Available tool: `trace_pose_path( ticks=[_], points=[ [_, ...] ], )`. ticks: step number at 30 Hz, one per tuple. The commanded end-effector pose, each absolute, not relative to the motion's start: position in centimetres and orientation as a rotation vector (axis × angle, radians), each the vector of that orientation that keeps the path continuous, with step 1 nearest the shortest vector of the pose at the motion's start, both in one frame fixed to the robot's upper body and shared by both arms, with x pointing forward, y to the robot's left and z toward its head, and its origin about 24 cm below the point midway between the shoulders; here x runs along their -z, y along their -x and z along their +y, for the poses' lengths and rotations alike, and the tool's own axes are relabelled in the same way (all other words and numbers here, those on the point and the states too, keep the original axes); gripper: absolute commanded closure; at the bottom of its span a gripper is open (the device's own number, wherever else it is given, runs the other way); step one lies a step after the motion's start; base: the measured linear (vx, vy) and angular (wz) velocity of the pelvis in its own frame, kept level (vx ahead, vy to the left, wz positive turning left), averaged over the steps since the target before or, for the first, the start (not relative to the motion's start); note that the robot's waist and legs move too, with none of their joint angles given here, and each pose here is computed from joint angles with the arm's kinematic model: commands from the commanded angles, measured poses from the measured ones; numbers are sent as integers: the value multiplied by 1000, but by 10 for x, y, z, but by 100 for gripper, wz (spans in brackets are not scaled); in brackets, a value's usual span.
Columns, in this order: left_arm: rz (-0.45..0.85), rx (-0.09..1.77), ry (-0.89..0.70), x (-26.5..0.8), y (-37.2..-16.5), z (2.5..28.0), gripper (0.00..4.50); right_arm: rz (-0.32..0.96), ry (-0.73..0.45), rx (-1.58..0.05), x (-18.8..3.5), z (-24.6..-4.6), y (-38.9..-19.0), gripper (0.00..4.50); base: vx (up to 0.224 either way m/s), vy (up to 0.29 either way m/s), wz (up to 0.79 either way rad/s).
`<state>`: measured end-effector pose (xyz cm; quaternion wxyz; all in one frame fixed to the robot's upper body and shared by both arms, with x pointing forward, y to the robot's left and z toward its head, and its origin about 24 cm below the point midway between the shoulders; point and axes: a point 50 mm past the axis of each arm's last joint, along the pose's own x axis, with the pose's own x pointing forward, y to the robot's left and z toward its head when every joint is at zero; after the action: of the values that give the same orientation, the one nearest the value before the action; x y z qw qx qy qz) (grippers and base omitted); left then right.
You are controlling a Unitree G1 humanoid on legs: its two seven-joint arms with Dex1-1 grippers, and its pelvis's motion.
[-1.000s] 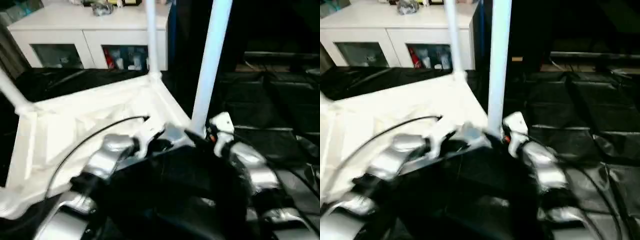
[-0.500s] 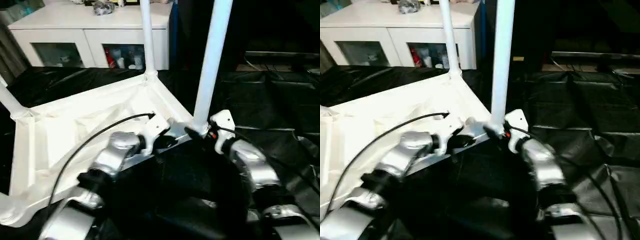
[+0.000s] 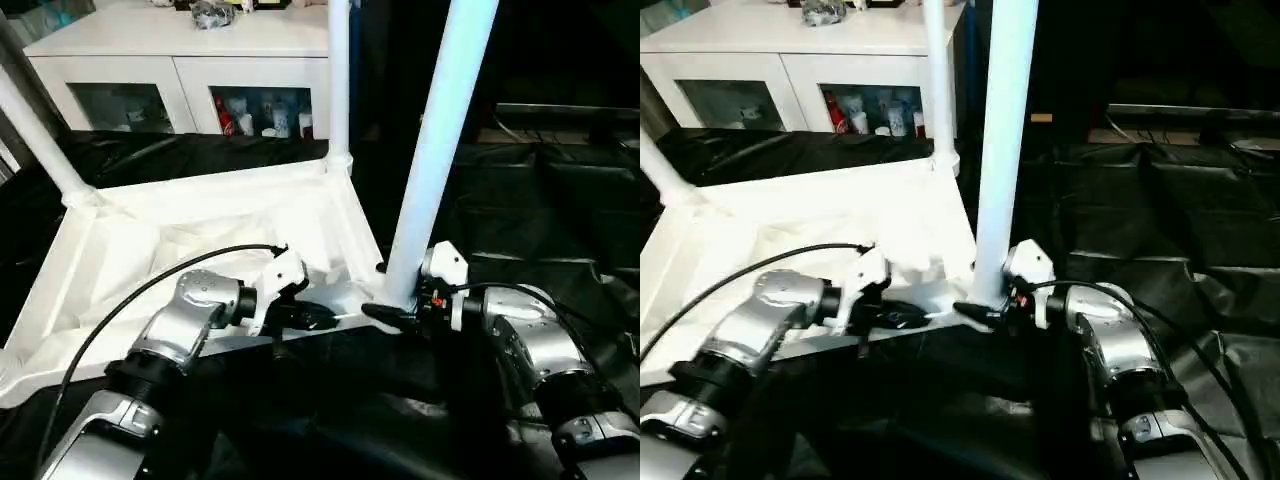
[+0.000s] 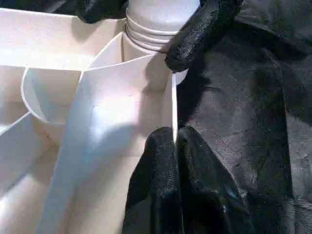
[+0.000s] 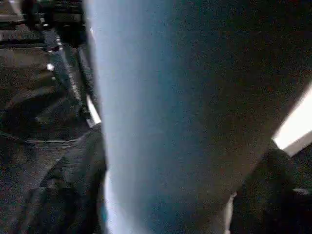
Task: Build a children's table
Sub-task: Rotate leg to tighten
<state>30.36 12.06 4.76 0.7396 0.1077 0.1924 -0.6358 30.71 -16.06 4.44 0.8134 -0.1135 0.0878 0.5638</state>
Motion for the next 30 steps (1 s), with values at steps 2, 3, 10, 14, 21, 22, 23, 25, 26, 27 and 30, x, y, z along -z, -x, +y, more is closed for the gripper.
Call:
trace_pose_path(
  ticks=[2,3,10,14,21,22,23,25,26,27,30],
  points=[
    [387,1431,-237,-59,-304,127,450,184,260,-1192,-51,-168,-311,130,0,0,0],
    [389,1433,-234,-59,-303,128,450,177,258,-1201,-51,-167,-311,135,0,0,0],
    [392,1432,-217,-55,-300,125,450,192,228,-1220,-43,-162,-305,172,0,0,0],
    [378,1280,-272,-48,-312,115,450,244,196,-995,-27,-155,-315,176,0,0,0],
    [346,1055,-223,-46,-331,77,450,293,84,-682,-5,-126,-320,177,0,0,0],
    [340,1043,-218,-46,-332,70,450,299,68,-663,-4,-120,-320,177,0,0,0],
    [335,1034,-207,-47,-333,61,450,298,56,-671,-3,-110,-319,177,0,0,0],
    [326,1041,-196,-48,-332,49,450,284,28,-727,-4,-93,-315,142,0,0,0],
    [322,1063,-192,-48,-330,43,450,267,14,-771,-6,-85,-312,142,0,0,0],
    [318,1083,-189,-48,-329,37,450,251,4,-804,-8,-78,-310,107,0,0,0],
    [319,1137,-195,-47,-325,38,450,233,21,-858,-14,-84,-310,94,0,0,0]
  ],
)
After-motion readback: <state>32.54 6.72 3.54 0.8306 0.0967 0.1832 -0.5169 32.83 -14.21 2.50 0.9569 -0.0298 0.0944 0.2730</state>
